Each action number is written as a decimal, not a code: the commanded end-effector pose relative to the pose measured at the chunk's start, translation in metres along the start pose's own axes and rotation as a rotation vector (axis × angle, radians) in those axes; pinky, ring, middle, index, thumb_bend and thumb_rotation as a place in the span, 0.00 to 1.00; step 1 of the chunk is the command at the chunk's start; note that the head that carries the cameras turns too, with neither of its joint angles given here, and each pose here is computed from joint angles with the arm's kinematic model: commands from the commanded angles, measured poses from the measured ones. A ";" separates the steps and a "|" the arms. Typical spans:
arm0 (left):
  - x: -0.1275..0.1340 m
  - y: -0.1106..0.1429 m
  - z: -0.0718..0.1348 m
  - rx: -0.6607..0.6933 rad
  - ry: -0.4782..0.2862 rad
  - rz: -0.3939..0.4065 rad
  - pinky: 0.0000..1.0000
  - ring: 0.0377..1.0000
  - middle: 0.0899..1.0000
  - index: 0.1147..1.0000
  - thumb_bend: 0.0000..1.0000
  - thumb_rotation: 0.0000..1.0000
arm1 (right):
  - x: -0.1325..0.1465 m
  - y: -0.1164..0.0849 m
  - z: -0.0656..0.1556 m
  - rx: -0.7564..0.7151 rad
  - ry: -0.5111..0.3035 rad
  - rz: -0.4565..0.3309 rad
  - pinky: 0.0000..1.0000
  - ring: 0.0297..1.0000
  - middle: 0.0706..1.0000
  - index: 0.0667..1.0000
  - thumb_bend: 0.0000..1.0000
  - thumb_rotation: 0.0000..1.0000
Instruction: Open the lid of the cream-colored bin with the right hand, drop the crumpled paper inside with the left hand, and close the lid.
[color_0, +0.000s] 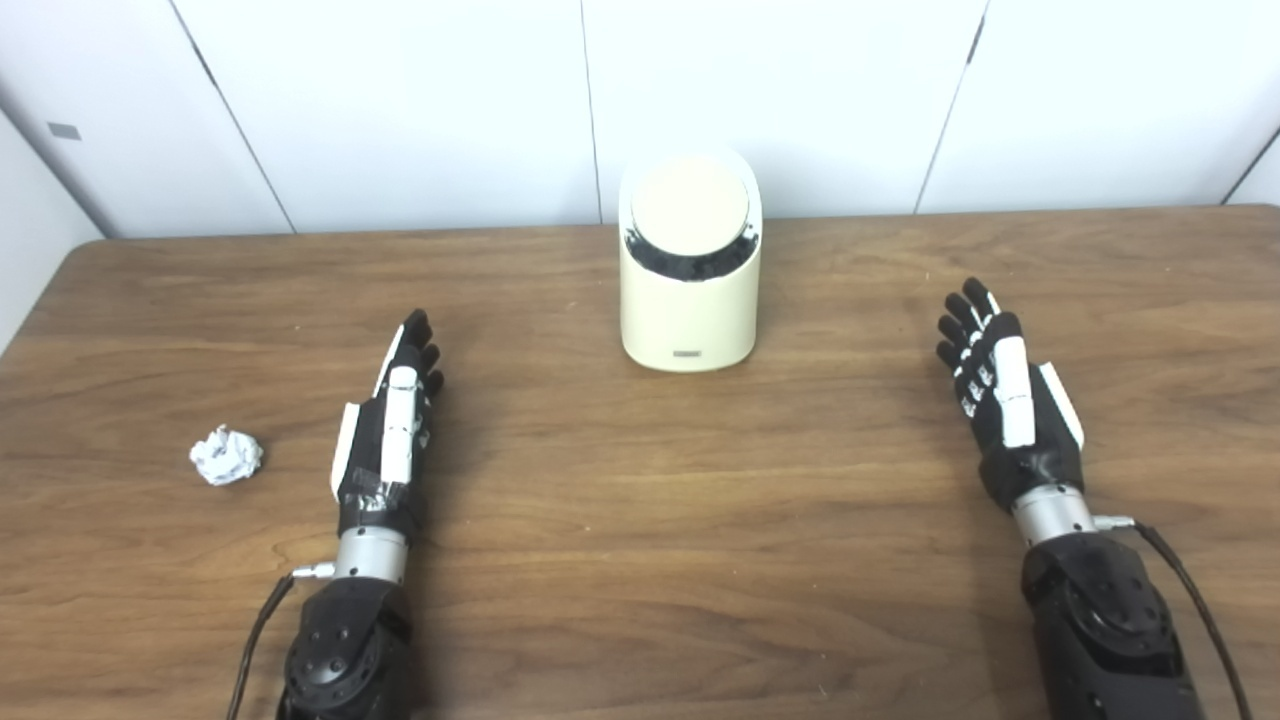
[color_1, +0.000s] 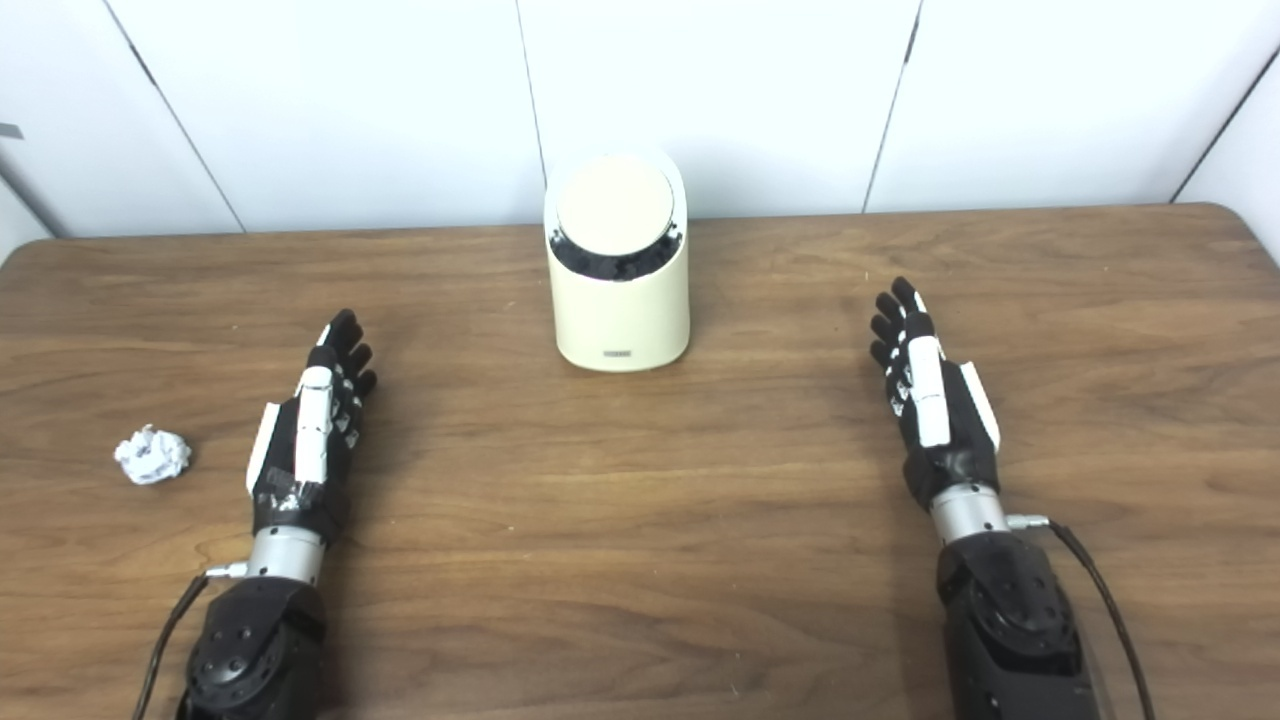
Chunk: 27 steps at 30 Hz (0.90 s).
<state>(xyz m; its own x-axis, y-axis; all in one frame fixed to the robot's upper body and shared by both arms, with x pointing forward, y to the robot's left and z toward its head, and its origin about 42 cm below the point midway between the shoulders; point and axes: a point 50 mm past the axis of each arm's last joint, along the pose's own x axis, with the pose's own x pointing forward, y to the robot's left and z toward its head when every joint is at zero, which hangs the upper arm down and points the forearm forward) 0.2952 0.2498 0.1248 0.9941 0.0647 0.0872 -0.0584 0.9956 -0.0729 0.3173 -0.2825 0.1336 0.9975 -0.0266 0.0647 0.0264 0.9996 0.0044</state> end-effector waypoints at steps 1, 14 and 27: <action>0.008 -0.003 0.015 0.004 -0.071 -0.020 1.00 1.00 1.00 0.99 0.46 0.96 | 0.007 0.001 0.019 -0.009 -0.071 0.008 1.00 0.98 0.97 1.00 0.53 1.00; 0.010 -0.002 0.015 0.005 -0.073 -0.027 1.00 1.00 1.00 0.99 0.45 0.96 | 0.008 0.000 0.018 -0.009 -0.066 0.010 1.00 0.97 0.97 1.00 0.53 1.00; 0.007 -0.003 0.011 0.016 -0.062 -0.016 1.00 1.00 1.00 0.99 0.45 0.97 | 0.005 0.003 0.016 0.001 -0.065 -0.002 1.00 0.96 0.96 0.98 0.53 1.00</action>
<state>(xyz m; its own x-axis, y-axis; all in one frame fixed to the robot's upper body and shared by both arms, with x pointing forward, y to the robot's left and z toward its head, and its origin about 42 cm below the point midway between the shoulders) 0.2953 0.2494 0.1248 0.9942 0.0629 0.0867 -0.0570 0.9960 -0.0688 0.3169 -0.2818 0.1344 0.9975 -0.0289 0.0638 0.0287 0.9996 0.0049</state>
